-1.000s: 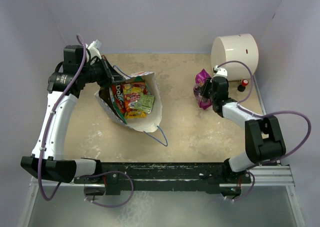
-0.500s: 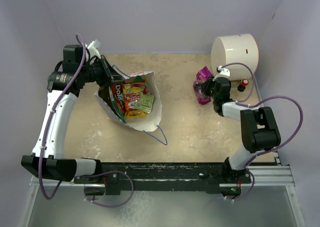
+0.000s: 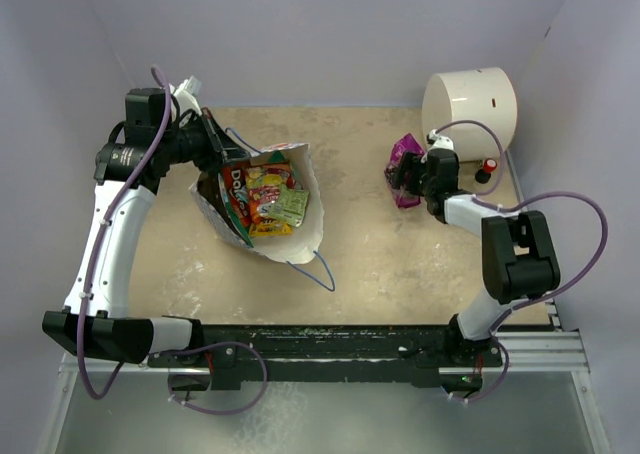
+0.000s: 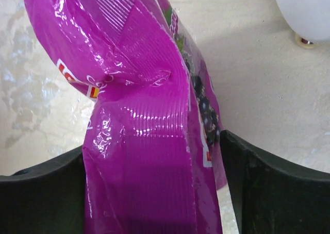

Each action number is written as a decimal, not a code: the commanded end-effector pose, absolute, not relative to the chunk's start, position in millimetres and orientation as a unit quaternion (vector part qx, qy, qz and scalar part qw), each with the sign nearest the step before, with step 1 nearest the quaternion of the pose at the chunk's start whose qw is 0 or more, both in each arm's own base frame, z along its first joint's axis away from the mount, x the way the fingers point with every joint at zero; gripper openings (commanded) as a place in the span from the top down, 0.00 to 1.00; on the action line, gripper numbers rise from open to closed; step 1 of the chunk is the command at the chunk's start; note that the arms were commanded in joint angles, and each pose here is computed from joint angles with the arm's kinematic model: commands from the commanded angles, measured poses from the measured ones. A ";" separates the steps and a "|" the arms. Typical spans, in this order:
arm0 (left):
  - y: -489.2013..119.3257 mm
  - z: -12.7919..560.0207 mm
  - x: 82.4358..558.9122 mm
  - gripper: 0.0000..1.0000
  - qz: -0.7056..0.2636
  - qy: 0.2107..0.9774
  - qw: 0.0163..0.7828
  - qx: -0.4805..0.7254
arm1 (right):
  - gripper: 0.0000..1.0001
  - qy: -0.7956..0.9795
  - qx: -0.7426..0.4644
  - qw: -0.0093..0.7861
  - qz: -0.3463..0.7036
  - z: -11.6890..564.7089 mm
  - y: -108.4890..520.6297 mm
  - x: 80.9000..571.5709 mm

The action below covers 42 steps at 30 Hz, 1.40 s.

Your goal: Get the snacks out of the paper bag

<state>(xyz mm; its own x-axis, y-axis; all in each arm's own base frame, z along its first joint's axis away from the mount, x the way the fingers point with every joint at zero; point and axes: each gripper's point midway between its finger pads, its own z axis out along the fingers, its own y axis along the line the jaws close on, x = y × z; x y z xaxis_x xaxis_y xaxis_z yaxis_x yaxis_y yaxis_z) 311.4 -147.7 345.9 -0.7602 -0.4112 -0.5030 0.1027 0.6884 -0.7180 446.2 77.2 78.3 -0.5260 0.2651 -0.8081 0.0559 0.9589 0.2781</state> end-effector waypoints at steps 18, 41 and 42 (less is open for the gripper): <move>-144.9 369.7 305.4 1.00 -0.396 0.834 0.381 -0.056 | 0.00 0.770 -0.112 0.578 0.246 254.3 139.9 351.2; -146.1 370.8 299.0 1.00 -0.404 0.835 0.366 -0.072 | 0.30 0.556 -0.288 0.622 0.470 346.6 446.8 257.2; -146.1 370.8 298.7 1.00 -0.405 0.835 0.366 -0.073 | 0.31 0.557 -0.287 0.619 0.474 345.2 451.5 257.8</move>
<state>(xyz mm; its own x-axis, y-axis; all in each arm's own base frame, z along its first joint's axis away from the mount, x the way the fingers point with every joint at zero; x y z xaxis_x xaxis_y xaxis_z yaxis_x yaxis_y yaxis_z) 307.8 -145.9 353.4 -0.7442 -0.4072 -0.5295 0.1389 0.6809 -0.7190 246.1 442.7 271.5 -0.1678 0.0755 -0.9829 -0.9101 0.3713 0.1839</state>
